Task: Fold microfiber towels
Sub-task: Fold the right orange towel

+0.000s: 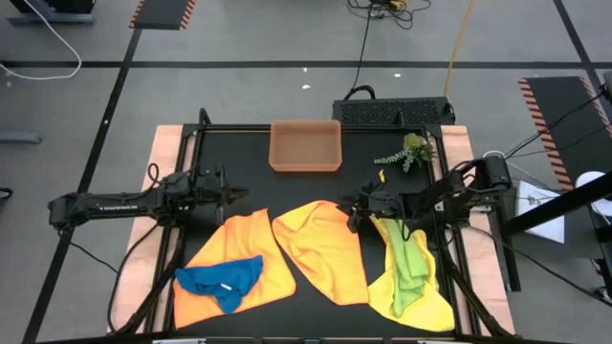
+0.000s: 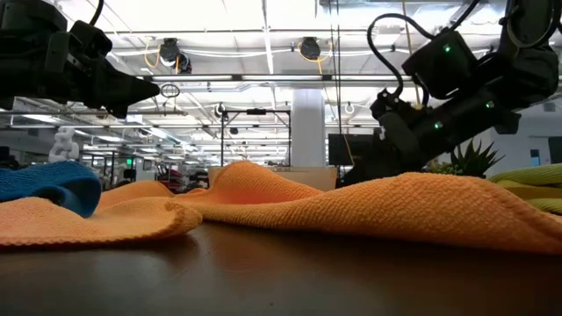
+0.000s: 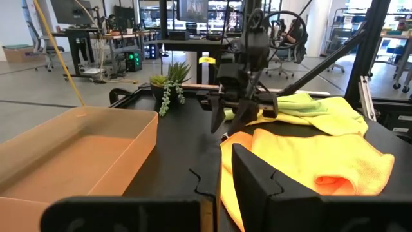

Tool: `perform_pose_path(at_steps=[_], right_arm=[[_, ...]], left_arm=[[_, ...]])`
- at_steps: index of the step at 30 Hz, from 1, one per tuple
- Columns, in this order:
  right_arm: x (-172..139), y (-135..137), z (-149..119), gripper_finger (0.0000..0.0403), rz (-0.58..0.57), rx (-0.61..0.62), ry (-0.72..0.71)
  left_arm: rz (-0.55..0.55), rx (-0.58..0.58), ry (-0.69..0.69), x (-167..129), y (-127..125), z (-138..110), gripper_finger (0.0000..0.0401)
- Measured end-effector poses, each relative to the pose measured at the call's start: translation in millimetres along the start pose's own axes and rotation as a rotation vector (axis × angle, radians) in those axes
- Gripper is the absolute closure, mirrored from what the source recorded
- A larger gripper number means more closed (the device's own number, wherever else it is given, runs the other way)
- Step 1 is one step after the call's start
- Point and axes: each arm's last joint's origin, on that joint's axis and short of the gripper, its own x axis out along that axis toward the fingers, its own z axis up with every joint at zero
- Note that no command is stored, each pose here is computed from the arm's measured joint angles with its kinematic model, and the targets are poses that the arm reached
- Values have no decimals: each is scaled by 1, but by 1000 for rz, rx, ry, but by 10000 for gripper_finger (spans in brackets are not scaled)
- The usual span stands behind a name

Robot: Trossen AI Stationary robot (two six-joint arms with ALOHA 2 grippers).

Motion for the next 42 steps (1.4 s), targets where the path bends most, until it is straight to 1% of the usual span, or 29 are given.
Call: perform_pose_path(at_steps=[6,14,17,24,27,30,33,39,42], right_arm=[[0,-2,-4,240,-18,-23,40],[-4,-3,-14,241,-37,-53,153],[-8,0,-14,241,-24,-58,177],[-15,0,-13,241,-51,-51,216],[-15,-1,-14,247,-59,-48,224],[-16,-1,-14,266,-62,-33,230],[-16,0,-15,298,-64,-38,233],[-16,1,-16,391,-58,-48,235],[-16,3,-12,394,-17,-58,197]], left_arm=[[0,0,-1,0,0,0,359],[0,0,0,0,0,0,359],[0,0,0,0,0,0,359],[1,0,0,0,0,0,359],[0,0,0,0,0,0,359],[1,0,0,0,0,0,359],[1,0,0,0,0,0,359],[0,0,0,0,0,0,359],[0,-23,-9,0,0,1,359]])
